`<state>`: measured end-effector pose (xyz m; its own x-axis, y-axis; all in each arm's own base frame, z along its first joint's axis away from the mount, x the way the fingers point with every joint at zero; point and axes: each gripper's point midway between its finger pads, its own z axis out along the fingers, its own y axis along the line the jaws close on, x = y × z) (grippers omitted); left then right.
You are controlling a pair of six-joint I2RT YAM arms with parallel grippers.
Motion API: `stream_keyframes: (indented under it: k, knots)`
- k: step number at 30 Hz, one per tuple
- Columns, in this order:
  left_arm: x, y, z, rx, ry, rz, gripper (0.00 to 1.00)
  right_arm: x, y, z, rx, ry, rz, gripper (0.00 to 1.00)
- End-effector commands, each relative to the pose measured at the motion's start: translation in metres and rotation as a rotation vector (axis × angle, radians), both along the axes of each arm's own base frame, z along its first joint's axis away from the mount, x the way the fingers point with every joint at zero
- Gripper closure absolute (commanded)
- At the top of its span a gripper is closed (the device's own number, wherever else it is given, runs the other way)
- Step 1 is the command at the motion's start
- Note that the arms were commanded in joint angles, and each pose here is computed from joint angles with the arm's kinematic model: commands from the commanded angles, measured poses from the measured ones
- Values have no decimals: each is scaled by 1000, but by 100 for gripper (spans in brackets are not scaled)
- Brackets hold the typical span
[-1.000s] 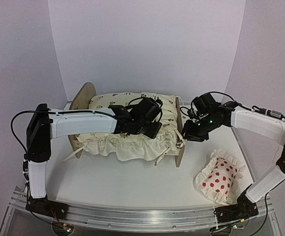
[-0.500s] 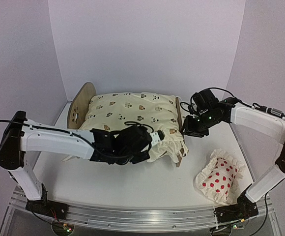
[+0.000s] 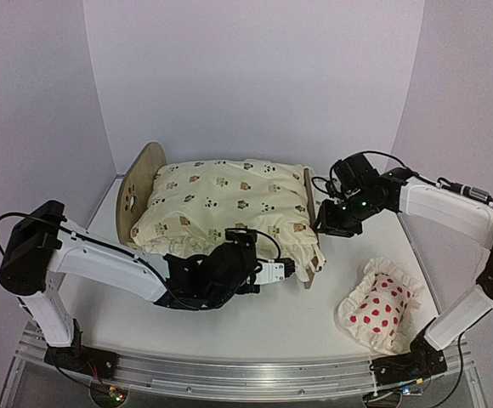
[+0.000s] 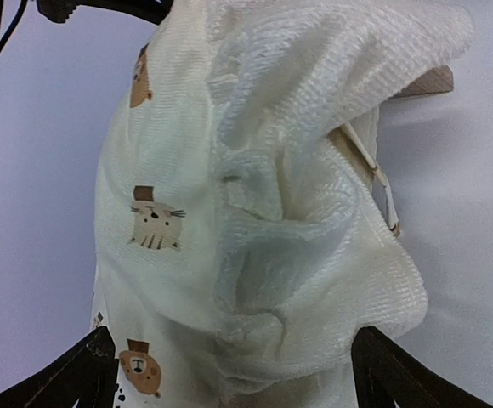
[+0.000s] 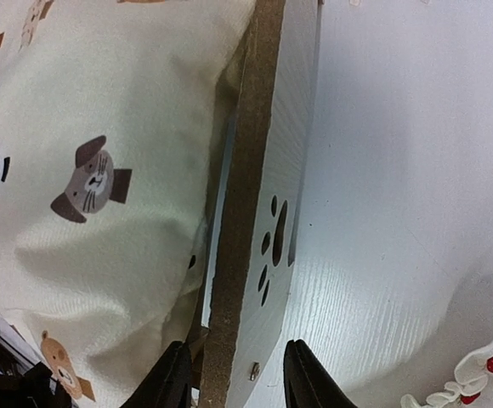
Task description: Set up the pet bed
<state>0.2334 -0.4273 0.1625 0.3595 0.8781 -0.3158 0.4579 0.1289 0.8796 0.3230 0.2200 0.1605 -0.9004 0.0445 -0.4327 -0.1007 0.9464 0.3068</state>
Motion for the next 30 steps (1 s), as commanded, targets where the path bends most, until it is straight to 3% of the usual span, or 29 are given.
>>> stream_keyframes:
  k: [1, 19, 30]
  knots:
    - [6, -14, 12, -16, -67, -20, 1, -5, -8, 15, -5, -49, 4, 61]
    - [44, -17, -20, 67, -296, 25, 1, -18, -15, 18, -3, -67, 30, 60]
    - [46, -15, -50, 126, -257, 7, 0, -20, -13, 14, -2, -52, 42, 60]
